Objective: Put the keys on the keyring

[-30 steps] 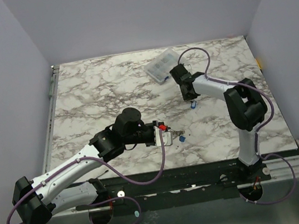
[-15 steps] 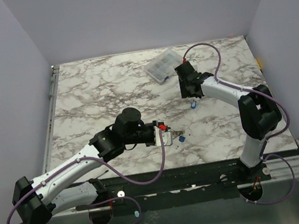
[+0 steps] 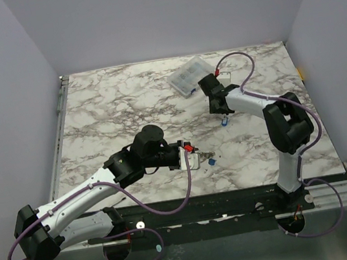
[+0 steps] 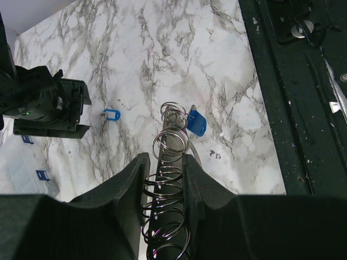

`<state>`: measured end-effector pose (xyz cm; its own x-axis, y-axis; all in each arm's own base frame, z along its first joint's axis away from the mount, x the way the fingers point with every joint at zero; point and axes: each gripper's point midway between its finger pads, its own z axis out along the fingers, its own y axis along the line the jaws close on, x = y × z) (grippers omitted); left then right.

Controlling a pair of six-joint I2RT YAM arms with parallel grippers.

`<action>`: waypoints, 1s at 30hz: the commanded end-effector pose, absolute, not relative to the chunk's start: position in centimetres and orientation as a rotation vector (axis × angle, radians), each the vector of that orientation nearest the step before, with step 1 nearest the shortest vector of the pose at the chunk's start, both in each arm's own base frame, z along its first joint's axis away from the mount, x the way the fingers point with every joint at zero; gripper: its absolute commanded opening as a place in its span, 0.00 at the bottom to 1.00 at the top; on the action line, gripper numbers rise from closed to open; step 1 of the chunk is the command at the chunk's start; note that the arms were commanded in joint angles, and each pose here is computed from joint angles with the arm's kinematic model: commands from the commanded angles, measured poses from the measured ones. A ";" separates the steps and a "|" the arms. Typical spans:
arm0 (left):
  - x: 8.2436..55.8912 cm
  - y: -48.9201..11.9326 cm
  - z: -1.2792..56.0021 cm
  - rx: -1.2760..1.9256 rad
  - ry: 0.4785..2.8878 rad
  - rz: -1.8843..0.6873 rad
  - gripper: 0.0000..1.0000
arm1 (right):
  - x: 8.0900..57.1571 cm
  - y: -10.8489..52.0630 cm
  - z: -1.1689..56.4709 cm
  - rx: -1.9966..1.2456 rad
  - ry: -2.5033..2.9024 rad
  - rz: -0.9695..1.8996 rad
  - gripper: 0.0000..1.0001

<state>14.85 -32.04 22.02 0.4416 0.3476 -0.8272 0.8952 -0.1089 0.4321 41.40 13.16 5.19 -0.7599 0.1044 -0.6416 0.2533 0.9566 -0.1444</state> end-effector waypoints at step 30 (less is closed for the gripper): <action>14.8 -32.3 22.9 1.645 1.054 -0.690 0.00 | 40.3 9.0 3.6 0.341 2.373 -0.482 0.46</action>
<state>14.91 -32.15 22.04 0.4425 0.3413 -0.8293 0.8946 -0.1039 0.4346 40.49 10.87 2.83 -0.7545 0.1114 -0.6467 0.3191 0.9234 -0.2132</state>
